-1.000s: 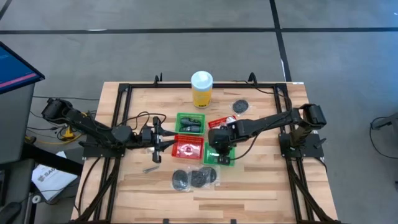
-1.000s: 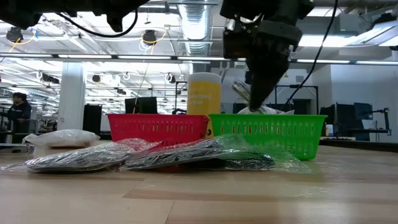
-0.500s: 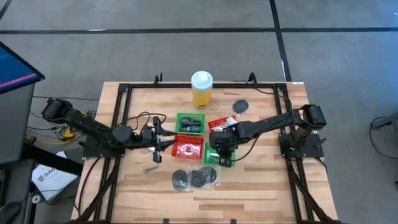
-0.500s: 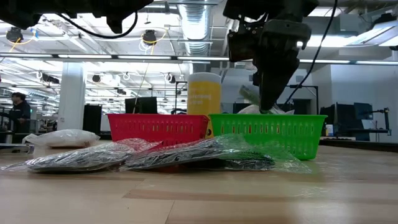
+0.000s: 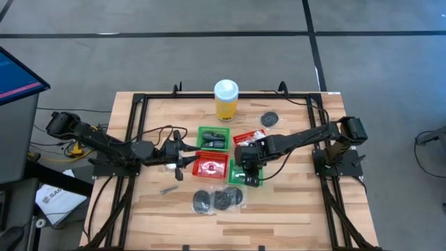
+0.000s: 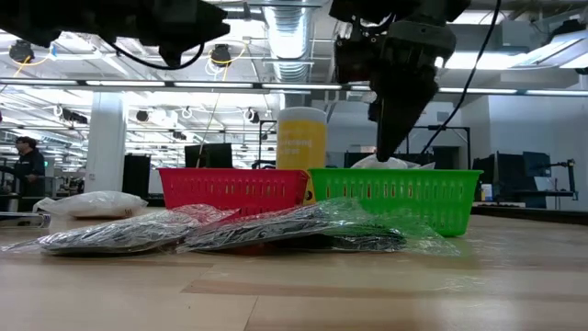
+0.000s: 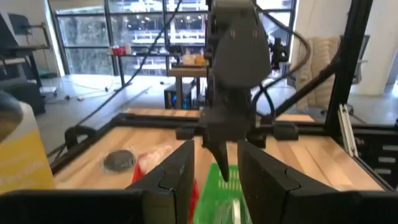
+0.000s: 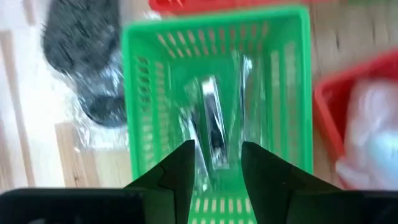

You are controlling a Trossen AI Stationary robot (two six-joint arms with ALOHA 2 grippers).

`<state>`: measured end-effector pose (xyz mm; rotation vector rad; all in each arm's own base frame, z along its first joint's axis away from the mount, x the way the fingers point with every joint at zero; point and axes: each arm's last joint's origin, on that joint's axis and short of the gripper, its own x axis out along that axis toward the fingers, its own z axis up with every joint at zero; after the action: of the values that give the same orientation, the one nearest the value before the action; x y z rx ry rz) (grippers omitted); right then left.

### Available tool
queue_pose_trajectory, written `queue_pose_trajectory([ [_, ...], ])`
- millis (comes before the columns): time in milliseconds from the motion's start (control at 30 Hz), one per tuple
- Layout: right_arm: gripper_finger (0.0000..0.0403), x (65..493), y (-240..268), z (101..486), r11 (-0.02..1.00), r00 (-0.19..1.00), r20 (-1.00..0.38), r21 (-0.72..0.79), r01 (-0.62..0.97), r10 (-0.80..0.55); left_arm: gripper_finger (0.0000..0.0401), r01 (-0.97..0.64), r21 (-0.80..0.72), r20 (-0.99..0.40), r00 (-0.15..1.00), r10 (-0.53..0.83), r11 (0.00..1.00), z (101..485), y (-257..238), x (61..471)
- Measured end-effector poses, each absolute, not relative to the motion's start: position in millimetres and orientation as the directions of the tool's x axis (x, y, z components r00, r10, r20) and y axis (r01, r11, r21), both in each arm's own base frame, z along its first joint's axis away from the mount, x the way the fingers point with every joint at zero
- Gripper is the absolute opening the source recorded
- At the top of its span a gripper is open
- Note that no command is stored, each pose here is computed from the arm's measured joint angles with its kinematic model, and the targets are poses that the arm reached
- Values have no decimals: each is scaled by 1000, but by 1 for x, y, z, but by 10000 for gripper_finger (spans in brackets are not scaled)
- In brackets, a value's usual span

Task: Pick & Place Travel size toiletries
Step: Put the nail cutter into the right green bin

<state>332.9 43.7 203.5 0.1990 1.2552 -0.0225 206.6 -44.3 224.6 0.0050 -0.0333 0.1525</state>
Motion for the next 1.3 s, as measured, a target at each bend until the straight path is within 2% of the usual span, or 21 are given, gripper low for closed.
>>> queue_pose_trajectory([
  [133, 122, 333, 44, 214, 989, 367, -925, 130, 63, 99, 112, -152, -76, -31, 988, 150, 986, 219, -45, 206],
  [333, 122, 328, 36, 227, 995, 407, -909, 103, 0, 94, 112, -160, -198, -276, 956, 102, 967, 194, -55, 200],
  [500, 123, 327, 31, 232, 995, 420, -903, 97, -4, 89, 112, -186, -326, -404, 914, 41, 927, 197, -66, 197],
  [633, 121, 326, 31, 233, 996, 422, -902, 90, -20, 90, 112, -214, -416, -541, 840, -51, 884, 202, -72, 195],
  [767, 121, 328, 31, 233, 996, 437, -895, 87, -29, 91, 109, -335, -454, -700, 707, -98, 825, 200, -73, 186],
  [933, 121, 329, 31, 234, 996, 449, -889, 81, -44, 92, 95, -431, -508, -767, 620, -164, 746, 196, -78, 179],
  [1033, 121, 329, 31, 234, 996, 449, -889, 79, -47, 92, 87, -445, -541, -767, 608, -203, 713, 196, -82, 177],
  [1300, 120, 329, 31, 234, 996, 447, -890, 76, -54, 92, 75, -496, -521, -819, 521, -242, 695, 184, -90, 177],
])
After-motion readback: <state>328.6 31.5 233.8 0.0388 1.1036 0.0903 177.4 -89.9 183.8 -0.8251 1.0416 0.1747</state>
